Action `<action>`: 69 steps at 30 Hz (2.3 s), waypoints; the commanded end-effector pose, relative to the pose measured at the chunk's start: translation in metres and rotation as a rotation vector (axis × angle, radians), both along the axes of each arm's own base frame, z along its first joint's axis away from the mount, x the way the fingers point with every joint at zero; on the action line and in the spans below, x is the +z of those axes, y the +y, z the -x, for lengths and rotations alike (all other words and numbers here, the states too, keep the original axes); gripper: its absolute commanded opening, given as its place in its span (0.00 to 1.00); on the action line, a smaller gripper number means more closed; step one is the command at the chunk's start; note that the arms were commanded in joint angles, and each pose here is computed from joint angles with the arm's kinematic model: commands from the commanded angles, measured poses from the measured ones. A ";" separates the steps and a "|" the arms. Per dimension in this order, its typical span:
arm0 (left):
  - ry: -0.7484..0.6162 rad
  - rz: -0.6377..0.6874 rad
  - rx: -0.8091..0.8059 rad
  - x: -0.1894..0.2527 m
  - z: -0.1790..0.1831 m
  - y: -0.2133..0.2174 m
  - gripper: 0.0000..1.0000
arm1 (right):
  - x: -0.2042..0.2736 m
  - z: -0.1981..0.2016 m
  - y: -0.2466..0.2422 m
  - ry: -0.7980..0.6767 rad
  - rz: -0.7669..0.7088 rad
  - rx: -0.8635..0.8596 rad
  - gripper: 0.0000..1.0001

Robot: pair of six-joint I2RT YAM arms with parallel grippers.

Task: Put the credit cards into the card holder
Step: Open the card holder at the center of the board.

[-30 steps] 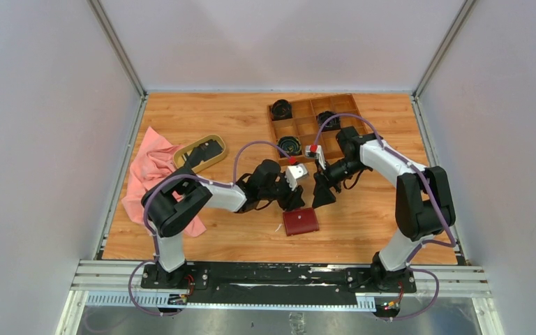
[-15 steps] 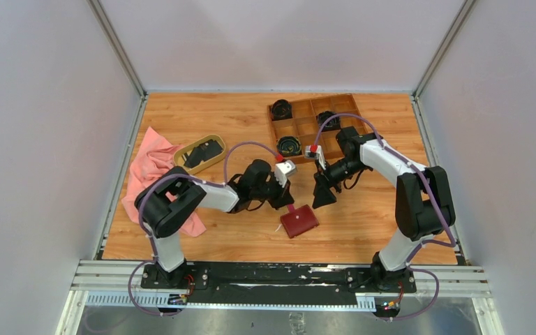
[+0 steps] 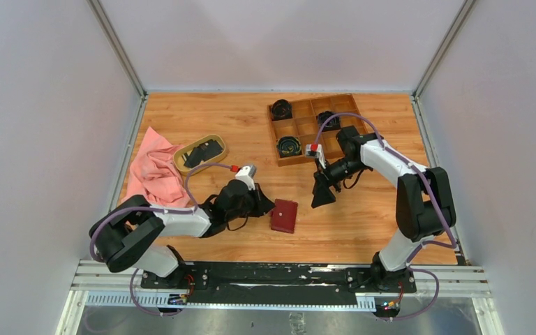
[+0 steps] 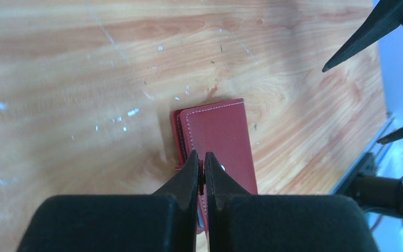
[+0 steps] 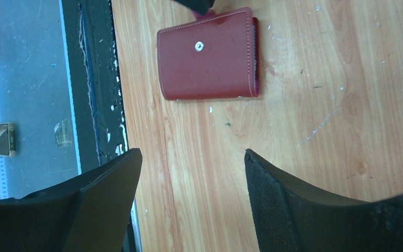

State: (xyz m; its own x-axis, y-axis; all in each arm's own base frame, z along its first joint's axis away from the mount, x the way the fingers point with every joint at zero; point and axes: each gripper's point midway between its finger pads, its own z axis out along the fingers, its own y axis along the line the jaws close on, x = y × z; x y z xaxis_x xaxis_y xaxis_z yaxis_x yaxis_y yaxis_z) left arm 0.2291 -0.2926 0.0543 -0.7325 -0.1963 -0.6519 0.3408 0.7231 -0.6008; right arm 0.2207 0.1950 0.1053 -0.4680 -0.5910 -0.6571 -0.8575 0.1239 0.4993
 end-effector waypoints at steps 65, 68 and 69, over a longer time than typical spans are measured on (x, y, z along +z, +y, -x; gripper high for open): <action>0.022 -0.045 0.545 -0.050 -0.012 0.120 0.16 | -0.024 0.021 0.043 -0.149 0.103 0.145 0.42; -0.037 -0.078 0.547 -0.033 -0.019 0.124 0.21 | -0.038 0.030 0.043 -0.204 0.168 0.228 0.34; -0.049 -0.091 0.544 -0.030 -0.020 0.125 0.23 | -0.041 0.032 0.042 -0.217 0.188 0.251 0.31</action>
